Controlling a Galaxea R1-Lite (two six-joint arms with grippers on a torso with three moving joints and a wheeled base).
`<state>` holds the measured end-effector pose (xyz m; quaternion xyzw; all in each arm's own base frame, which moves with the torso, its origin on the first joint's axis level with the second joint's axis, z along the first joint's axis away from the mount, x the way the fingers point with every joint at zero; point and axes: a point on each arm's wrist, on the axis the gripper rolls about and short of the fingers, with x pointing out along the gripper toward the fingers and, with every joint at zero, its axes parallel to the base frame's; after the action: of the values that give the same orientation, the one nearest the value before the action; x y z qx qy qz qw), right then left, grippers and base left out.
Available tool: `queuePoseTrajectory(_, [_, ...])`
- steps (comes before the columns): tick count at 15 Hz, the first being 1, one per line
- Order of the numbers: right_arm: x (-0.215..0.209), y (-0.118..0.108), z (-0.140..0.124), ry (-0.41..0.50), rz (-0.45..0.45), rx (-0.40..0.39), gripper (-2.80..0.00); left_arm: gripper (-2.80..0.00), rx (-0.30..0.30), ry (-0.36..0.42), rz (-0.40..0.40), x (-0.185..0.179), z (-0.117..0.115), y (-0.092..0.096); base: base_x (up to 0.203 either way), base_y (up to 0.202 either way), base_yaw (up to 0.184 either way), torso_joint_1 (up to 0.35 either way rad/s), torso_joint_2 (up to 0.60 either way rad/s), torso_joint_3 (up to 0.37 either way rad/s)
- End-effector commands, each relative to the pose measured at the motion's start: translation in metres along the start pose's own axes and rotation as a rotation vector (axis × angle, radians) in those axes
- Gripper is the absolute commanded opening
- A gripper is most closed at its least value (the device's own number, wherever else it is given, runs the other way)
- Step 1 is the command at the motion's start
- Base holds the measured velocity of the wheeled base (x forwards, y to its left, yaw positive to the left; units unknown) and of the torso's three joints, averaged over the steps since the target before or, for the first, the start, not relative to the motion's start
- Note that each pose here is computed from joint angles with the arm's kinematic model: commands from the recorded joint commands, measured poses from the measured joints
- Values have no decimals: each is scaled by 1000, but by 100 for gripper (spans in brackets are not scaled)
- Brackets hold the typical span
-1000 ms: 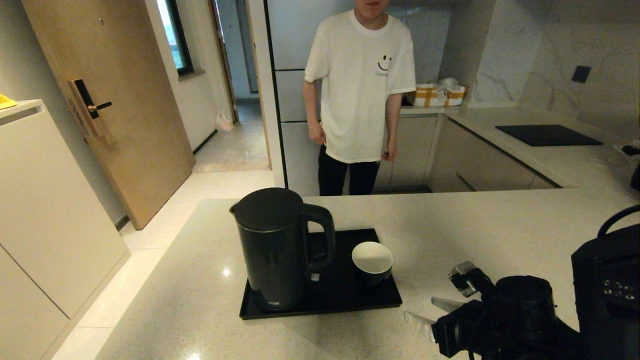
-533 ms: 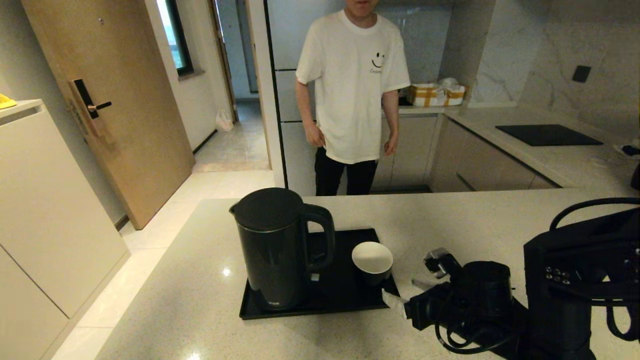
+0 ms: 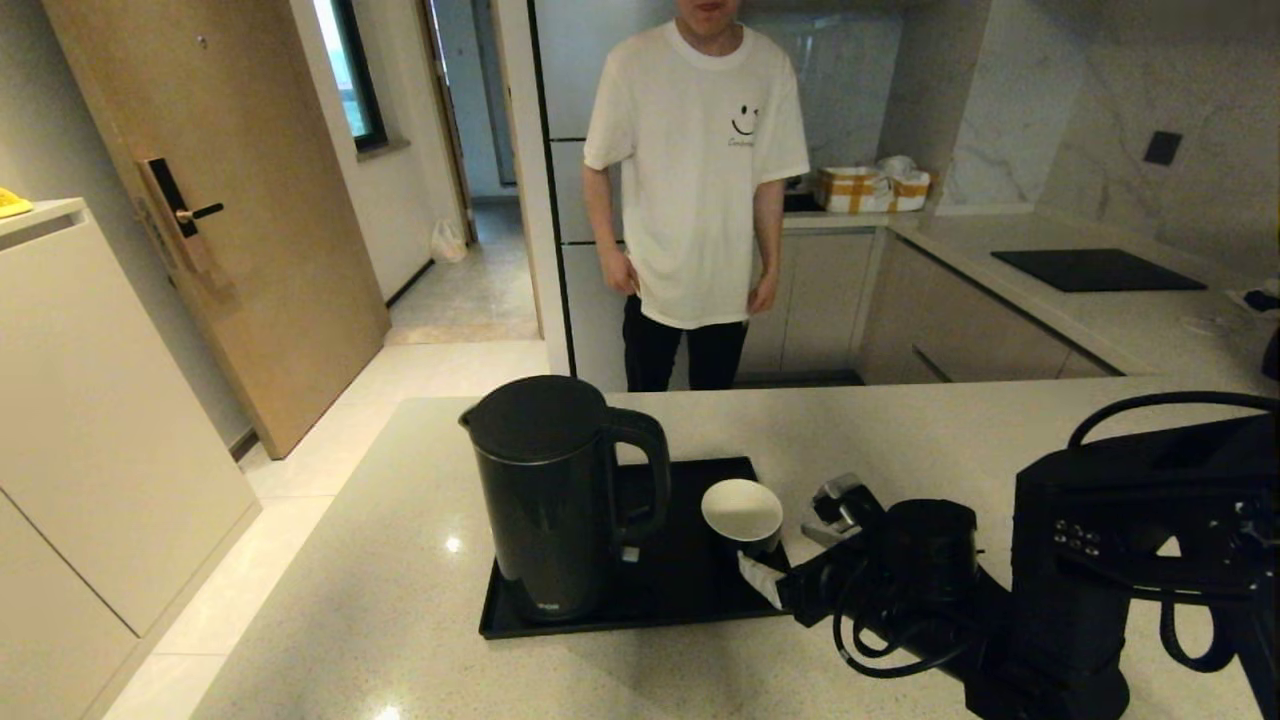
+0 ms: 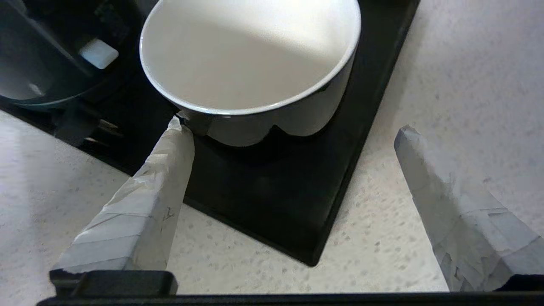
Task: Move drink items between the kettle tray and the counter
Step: Pick up the tea cup
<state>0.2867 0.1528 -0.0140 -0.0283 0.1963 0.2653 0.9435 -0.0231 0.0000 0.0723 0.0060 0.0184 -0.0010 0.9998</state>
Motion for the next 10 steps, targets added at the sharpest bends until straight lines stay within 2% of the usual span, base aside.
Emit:
queuePoseTrajectory(1, [3, 9, -23, 54, -16, -56, 0, -280, 0, 0, 0, 0, 0, 0, 0, 0, 0, 0, 0, 0])
queuePoseTrajectory(3, [2, 12, -26, 62, -24, -75, 0, -280, 0, 0, 0, 0, 0, 0, 0, 0, 0, 0, 0, 0])
queuePoseTrajectory(6, [-2, 13, -27, 71, 13, -62, 0, -280, 0, 0, 0, 0, 0, 0, 0, 0, 0, 0, 0, 0])
queuePoseTrajectory(10, [4, 13, -30, 72, 20, -54, 0, -280, 0, 0, 0, 0, 0, 0, 0, 0, 0, 0, 0, 0])
